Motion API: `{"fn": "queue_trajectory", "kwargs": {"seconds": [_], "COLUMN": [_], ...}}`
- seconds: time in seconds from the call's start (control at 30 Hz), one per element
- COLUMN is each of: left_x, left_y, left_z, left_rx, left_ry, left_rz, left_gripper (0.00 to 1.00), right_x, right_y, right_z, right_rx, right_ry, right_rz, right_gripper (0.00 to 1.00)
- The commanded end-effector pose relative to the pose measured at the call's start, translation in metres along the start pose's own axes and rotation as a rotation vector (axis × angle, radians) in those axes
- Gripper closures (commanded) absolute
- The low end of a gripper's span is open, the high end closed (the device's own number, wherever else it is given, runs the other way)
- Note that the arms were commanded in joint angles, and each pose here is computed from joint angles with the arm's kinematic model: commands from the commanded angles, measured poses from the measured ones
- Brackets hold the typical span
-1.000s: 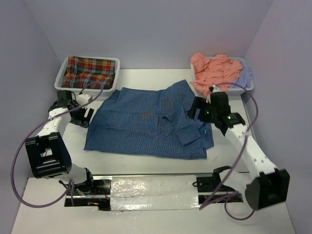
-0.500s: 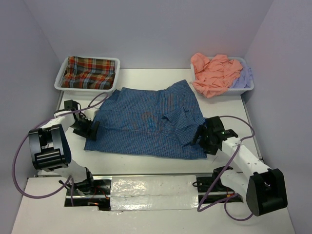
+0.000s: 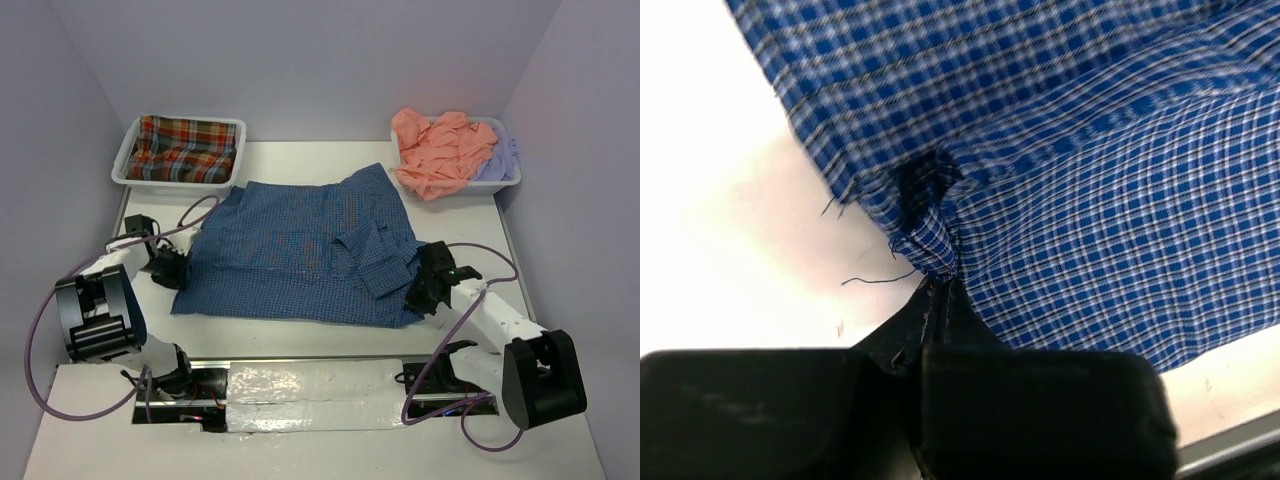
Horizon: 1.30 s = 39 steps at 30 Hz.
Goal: Fold and stack the long sleeve shirts
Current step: Fold the shirt
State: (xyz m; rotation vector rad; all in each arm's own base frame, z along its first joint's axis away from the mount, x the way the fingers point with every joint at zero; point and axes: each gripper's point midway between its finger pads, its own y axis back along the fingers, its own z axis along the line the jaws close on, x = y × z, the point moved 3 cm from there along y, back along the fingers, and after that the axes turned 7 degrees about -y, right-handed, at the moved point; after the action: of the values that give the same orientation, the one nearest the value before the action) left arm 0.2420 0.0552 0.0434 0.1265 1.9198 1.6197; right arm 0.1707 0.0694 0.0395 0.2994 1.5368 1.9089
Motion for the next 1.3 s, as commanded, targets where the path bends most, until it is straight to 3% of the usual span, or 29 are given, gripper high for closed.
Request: {"fn": "queue_trajectory", "kwargs": {"seconds": [0.0,0.1,0.13,0.17,0.2,0.23,0.3,0.33,0.5,0.6,0.67,0.97,1.27], "left_x": [0.036,0.043,0.044,0.041,0.041,0.042,0.039,0.037,0.005,-0.033,-0.054,-0.131,-0.159], "left_y": [0.011,0.019,0.020,0.024,0.026,0.028,0.032,0.034,0.059,0.084,0.096,0.088,0.059], "left_z": [-0.011,-0.017,-0.019,-0.020,-0.021,-0.024,-0.021,-0.020,0.005,0.007,0.010,-0.060,-0.127], "left_rx": [0.027,0.016,0.022,0.021,0.029,0.042,0.032,0.024,-0.079,-0.087,-0.123,-0.106,-0.012], "left_ry": [0.027,0.006,-0.005,-0.010,-0.010,-0.009,-0.013,-0.010,-0.038,-0.099,-0.137,-0.407,-0.567], "left_rz": [0.073,0.082,0.080,0.072,0.068,0.077,0.080,0.078,-0.003,-0.157,-0.219,-0.287,-0.270], "left_gripper": [1.00,1.00,0.94,0.85,0.75,0.56,0.43,0.38,0.36,0.35,0.35,0.34,0.34], "right_x": [-0.013,-0.020,-0.023,-0.028,-0.032,-0.038,-0.046,-0.053,-0.068,-0.082,-0.087,-0.101,-0.092], "right_y": [0.007,0.016,0.019,0.028,0.033,0.041,0.055,0.064,0.079,0.071,0.052,0.013,-0.002], "right_z": [0.014,0.014,0.014,0.017,0.020,0.028,0.035,0.045,0.078,0.092,0.095,0.113,0.115], "right_rx": [-0.048,-0.046,-0.037,-0.032,-0.044,-0.073,-0.110,-0.152,-0.328,-0.301,-0.244,-0.184,-0.224], "right_ry": [0.016,0.046,0.050,0.056,0.058,0.065,0.065,0.080,0.211,0.288,0.317,0.419,0.455], "right_rz": [-0.062,-0.094,-0.108,-0.125,-0.144,-0.164,-0.210,-0.247,-0.310,-0.306,-0.253,-0.155,-0.095], "right_gripper": [0.96,0.80,0.76,0.72,0.58,0.55,0.42,0.41,0.40,0.43,0.37,0.31,0.40]}}
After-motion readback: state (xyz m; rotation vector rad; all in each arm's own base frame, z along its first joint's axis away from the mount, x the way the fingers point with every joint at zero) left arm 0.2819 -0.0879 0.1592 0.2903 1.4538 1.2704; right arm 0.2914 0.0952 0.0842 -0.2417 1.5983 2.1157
